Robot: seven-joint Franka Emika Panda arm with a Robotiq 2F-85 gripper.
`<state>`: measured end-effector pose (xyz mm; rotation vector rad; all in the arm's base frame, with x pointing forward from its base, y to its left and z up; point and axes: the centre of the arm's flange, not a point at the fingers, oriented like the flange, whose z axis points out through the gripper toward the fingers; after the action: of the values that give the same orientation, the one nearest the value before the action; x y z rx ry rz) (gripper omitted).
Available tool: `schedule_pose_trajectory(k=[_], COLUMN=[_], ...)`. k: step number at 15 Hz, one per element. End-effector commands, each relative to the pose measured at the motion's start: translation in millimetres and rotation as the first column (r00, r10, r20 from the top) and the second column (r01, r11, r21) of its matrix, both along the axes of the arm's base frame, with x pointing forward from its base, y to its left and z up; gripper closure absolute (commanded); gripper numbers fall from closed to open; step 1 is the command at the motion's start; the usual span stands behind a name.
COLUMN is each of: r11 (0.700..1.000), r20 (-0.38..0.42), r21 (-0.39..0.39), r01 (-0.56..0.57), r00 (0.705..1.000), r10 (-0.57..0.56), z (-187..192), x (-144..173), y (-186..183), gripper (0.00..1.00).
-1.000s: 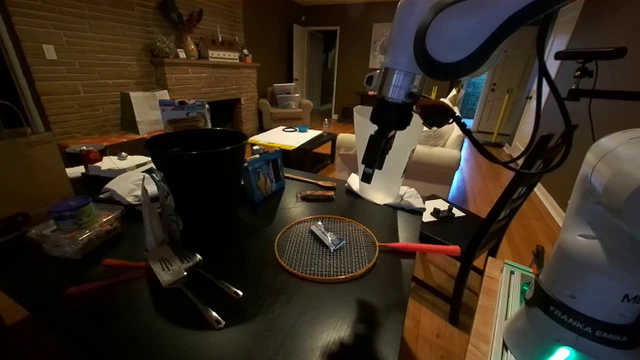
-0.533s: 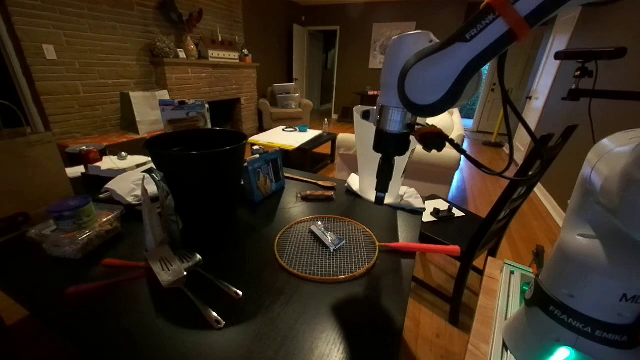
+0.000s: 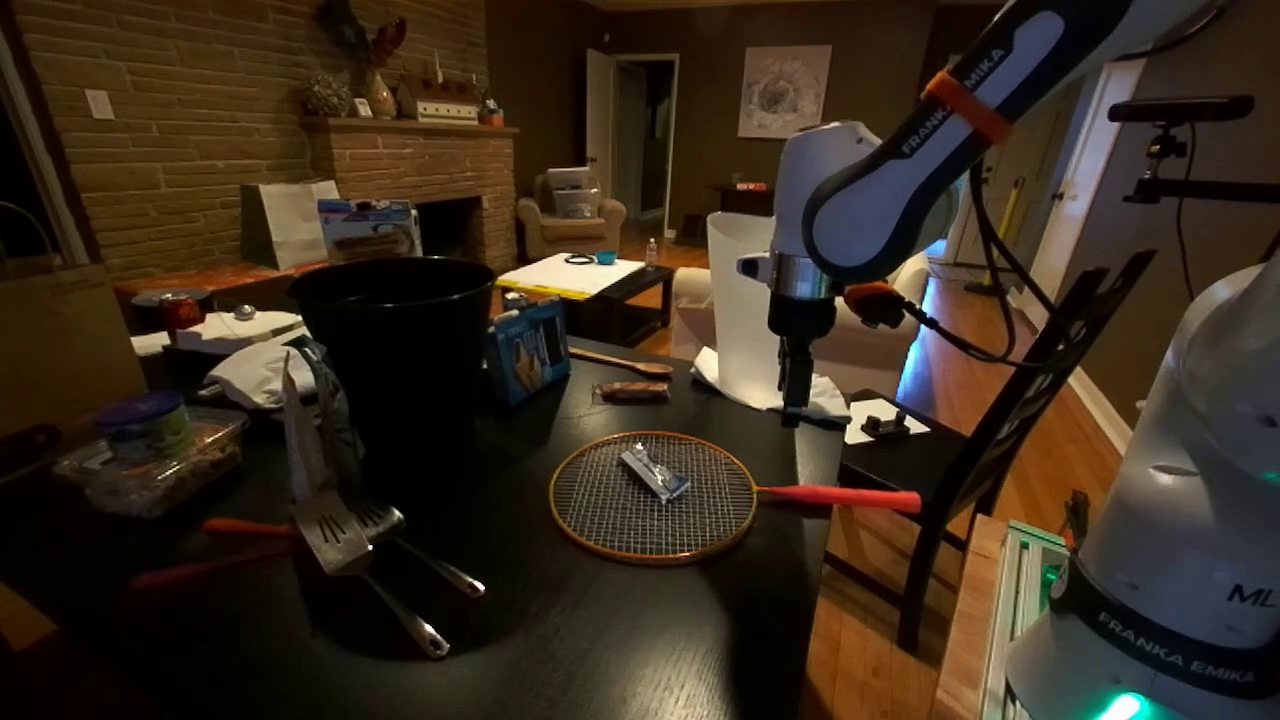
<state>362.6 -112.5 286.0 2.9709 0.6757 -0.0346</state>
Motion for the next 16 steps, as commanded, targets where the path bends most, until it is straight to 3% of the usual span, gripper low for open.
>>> schedule_pose_trajectory(k=[1, 9, 16], r11=[1.000, 0.999, 0.990], r20=[-0.001, -0.014, -0.053], r21=[0.000, -0.045, -0.018], r01=[-0.001, 0.028, 0.138], r00=[1.000, 0.999, 0.989], r10=[0.001, -0.029, -0.139], z=[0, -23, -58], x=[1, -17, -31], y=[0, -9, -21], gripper=[0.00, 0.00, 0.00])
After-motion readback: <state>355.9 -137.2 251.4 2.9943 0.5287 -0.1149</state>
